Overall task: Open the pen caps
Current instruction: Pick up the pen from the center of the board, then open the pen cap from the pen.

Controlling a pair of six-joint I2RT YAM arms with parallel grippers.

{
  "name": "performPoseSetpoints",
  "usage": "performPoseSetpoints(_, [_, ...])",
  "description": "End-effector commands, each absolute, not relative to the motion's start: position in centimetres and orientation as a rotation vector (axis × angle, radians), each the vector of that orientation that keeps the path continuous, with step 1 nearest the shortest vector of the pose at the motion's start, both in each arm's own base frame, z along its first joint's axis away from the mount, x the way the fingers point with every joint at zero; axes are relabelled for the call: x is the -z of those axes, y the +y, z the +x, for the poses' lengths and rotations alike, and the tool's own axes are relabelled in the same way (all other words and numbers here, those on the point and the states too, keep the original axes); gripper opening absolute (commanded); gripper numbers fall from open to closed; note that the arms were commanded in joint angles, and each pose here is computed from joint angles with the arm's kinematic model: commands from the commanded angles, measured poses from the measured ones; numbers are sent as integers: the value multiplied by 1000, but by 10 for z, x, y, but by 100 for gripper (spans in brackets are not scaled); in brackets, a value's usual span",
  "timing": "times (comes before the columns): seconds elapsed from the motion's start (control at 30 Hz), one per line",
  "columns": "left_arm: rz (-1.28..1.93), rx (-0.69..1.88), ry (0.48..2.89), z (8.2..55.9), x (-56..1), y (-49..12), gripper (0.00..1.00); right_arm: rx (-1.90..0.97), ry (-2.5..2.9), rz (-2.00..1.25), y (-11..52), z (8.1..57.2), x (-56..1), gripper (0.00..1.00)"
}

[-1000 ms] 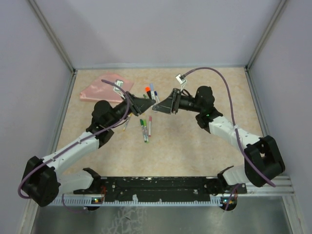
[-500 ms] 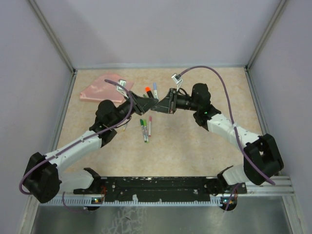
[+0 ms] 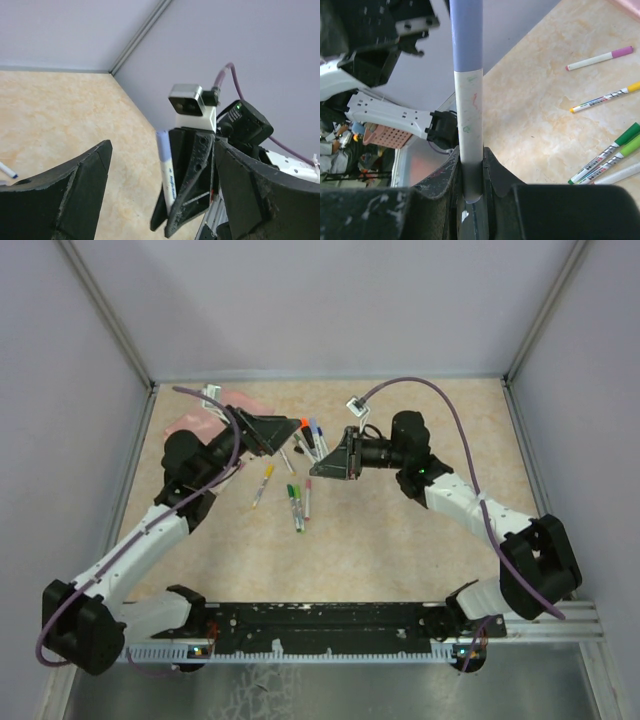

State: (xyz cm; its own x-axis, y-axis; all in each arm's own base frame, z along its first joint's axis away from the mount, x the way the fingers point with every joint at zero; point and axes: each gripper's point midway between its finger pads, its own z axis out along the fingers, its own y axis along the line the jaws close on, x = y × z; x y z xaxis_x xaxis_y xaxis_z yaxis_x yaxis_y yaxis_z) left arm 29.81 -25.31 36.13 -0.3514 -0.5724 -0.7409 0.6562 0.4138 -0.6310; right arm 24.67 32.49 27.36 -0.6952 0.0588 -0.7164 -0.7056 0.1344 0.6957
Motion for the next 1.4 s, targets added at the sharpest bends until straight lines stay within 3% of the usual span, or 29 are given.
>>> performPoseSetpoints(0.0, [178, 1432, 1506, 296, -376, -250, 82, -1638, 1650, -767, 326, 233, -309, 0])
performPoseSetpoints(0.1, [273, 1518, 1518, 293, -384, -258, 74, -1648, 1651, -777, 326, 230, -309, 0])
performPoseSetpoints(0.47, [338, 1456, 1588, 301, -376, -279, 70, -1662, 1657, -787, 327, 229, -309, 0])
performPoseSetpoints(0.7, [342, 1444, 1625, 301, -364, -289, 58, -1670, 1665, -784, 328, 230, -307, 0])
performPoseSetpoints(0.9, [358, 1462, 1625, 299, -360, -294, 40, -1671, 1670, -782, 328, 230, -306, 0])
performPoseSetpoints(0.97, [362, 1473, 1626, 299, -360, -296, 30, -1672, 1672, -782, 328, 230, -305, 0])
performPoseSetpoints(1.03, [368, 1485, 1628, 298, -359, -298, 14, -1672, 1675, -781, 328, 230, -305, 0])
performPoseSetpoints(1.17, [392, 1495, 1611, 295, -364, -301, 0, -1671, 1676, -781, 328, 230, -305, 0])
performPoseSetpoints(1.2, [394, 1492, 1608, 294, -364, -301, 0, -1670, 1678, -778, 328, 230, -305, 6])
performPoseSetpoints(1.27, [388, 1486, 1609, 294, -361, -300, 0, -1667, 1678, -763, 327, 232, -308, 31])
performPoseSetpoints(1.37, [364, 1480, 1598, 293, -359, -297, 0, -1675, 1643, -709, 325, 237, -323, 47])
